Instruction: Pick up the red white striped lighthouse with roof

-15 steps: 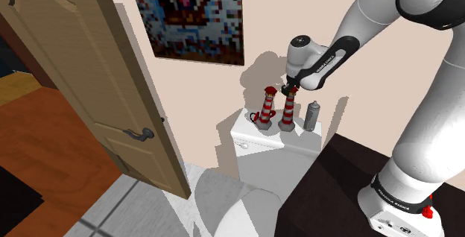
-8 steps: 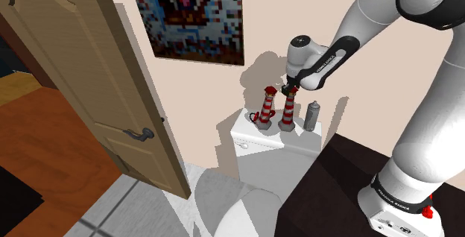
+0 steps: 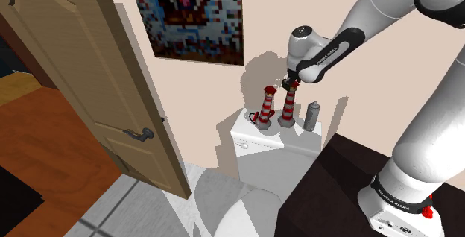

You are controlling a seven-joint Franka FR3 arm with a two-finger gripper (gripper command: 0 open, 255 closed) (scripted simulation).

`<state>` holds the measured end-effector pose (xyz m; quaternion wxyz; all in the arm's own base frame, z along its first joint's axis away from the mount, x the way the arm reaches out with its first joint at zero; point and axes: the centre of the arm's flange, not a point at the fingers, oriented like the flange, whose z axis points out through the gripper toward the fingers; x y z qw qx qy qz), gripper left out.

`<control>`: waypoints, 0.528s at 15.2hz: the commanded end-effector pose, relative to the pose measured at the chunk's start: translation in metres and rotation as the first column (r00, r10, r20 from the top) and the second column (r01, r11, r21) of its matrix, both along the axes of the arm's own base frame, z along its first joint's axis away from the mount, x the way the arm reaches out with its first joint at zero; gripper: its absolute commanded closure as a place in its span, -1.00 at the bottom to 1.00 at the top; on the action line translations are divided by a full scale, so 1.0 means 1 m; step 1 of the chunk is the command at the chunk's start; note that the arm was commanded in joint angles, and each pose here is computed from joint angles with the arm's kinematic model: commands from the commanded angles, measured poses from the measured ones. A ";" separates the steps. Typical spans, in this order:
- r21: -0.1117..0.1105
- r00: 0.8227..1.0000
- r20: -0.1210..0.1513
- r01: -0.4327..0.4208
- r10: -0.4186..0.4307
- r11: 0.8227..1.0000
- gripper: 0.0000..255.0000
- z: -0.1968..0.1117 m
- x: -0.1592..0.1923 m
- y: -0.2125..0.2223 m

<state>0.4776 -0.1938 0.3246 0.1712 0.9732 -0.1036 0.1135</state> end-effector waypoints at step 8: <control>0.000 1.000 0.000 0.000 0.000 1.000 1.00 0.043 0.001 -0.001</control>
